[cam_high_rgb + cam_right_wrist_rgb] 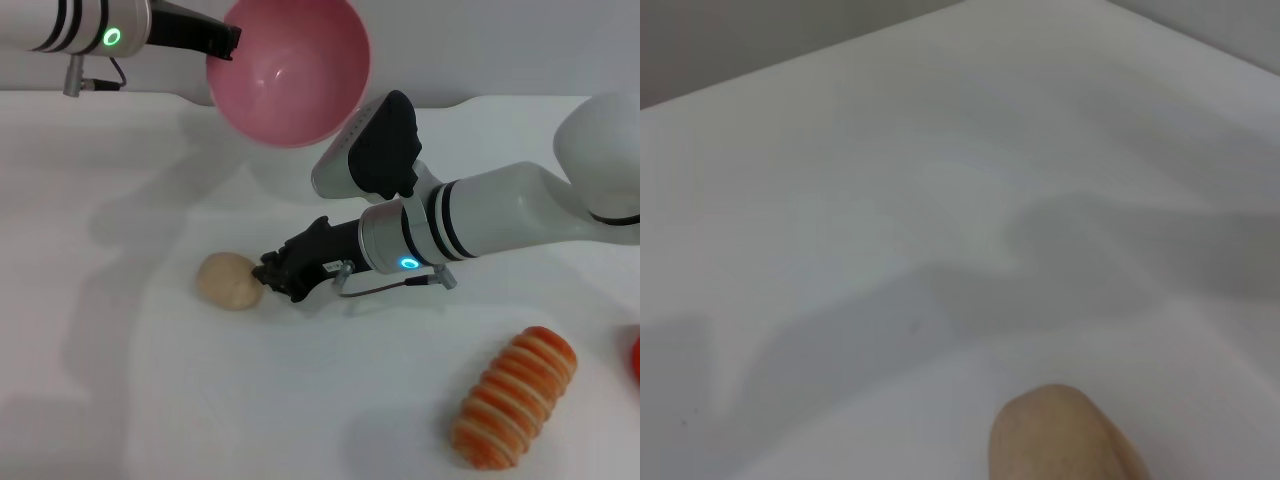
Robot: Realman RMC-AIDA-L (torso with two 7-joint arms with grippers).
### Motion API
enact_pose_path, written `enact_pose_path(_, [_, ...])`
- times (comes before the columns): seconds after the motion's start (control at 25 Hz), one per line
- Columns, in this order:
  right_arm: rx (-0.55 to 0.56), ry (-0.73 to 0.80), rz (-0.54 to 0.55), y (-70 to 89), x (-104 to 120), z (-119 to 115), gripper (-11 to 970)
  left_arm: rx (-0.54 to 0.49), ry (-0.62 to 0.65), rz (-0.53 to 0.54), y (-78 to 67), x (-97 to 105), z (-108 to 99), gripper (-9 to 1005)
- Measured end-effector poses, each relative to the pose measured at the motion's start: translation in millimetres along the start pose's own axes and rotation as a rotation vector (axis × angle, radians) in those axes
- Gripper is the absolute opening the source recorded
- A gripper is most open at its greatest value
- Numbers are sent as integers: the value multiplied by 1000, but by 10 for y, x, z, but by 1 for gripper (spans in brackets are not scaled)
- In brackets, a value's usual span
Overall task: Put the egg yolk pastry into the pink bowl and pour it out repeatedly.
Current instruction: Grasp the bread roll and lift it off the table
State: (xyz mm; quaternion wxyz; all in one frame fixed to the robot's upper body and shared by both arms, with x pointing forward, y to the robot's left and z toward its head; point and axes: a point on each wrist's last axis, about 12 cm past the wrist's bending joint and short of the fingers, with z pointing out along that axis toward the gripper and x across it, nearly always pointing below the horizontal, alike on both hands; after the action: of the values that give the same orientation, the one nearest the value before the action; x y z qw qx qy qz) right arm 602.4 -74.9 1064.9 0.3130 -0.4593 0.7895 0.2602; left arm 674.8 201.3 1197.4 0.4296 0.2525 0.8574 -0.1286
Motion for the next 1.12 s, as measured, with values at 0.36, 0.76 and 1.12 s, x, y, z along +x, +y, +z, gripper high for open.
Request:
enact_pose_path(0.36, [0,-1,-14,2,-42,6,93,-7,-2,3,23,38,-21,79])
enact_pose_path(0.76, [-15,-10,-42,49,-86,20,47,-22,-14,7,55,37,-32,80])
enact_pose_path(1.12, [-29,-60,-94,143,-240,35,214,-40,-16,5,121,62,-62,81])
